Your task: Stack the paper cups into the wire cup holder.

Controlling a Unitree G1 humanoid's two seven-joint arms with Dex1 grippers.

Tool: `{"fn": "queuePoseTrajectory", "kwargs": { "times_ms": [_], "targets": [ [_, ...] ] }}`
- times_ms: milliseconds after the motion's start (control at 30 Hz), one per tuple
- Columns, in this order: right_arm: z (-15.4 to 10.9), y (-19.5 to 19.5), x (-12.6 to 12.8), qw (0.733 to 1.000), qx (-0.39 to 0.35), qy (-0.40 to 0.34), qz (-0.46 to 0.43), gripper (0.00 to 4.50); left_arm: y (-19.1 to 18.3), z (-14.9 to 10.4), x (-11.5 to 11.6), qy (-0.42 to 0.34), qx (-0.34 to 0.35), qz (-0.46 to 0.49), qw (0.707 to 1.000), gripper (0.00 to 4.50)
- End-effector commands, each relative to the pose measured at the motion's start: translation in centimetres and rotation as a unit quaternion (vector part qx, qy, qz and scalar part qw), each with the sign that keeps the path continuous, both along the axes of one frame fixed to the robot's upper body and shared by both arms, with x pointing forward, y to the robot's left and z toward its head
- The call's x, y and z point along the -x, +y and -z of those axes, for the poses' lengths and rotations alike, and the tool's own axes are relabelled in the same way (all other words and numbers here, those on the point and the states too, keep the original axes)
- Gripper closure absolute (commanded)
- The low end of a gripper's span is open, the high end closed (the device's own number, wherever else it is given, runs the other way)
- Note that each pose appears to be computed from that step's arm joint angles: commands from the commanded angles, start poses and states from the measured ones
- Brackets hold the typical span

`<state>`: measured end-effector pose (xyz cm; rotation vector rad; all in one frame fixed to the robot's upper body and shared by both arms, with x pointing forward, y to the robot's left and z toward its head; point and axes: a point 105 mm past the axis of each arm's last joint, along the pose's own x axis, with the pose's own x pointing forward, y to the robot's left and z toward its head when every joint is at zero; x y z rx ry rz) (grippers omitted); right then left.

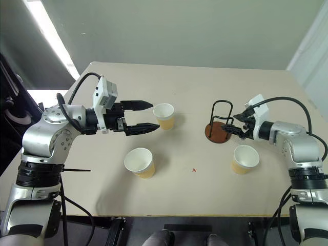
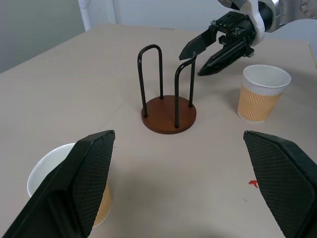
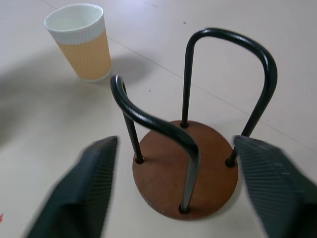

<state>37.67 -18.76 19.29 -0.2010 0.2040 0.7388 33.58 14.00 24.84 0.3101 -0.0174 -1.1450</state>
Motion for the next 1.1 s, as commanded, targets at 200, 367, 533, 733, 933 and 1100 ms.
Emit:
{"fn": "queuePoseTrajectory", "kwargs": {
  "times_ms": [200,367,533,733,933,1100],
  "targets": [
    [-2.4,1.0,0.5,0.999,-0.01,-0.04,-0.022,3.87,-0.2,-0.7,0.7,-0.016,-0.006,0.013,1.0,0.0],
    [-4.0,2.2,1.3,0.997,-0.012,-0.059,-0.054,4.48,-1.4,-0.7,1.1,-0.011,-0.015,0.042,0.999,0.0],
    [-4.6,3.5,2.6,0.993,0.012,-0.078,-0.089,4.48,-1.6,-0.7,1.4,-0.003,-0.022,0.055,0.998,0.0],
    [-4.8,5.5,5.9,0.979,0.081,-0.106,-0.154,4.48,-1.0,-0.3,2.5,0.022,-0.045,0.074,0.996,0.0],
    [-5.2,7.3,9.1,0.964,0.112,-0.117,-0.212,4.48,-0.1,0.5,4.3,0.063,-0.077,0.109,0.989,0.0],
    [-4.8,8.4,11.0,0.955,0.121,-0.111,-0.245,4.48,0.3,1.3,6.1,0.096,-0.106,0.146,0.979,0.0]
  ]
}}
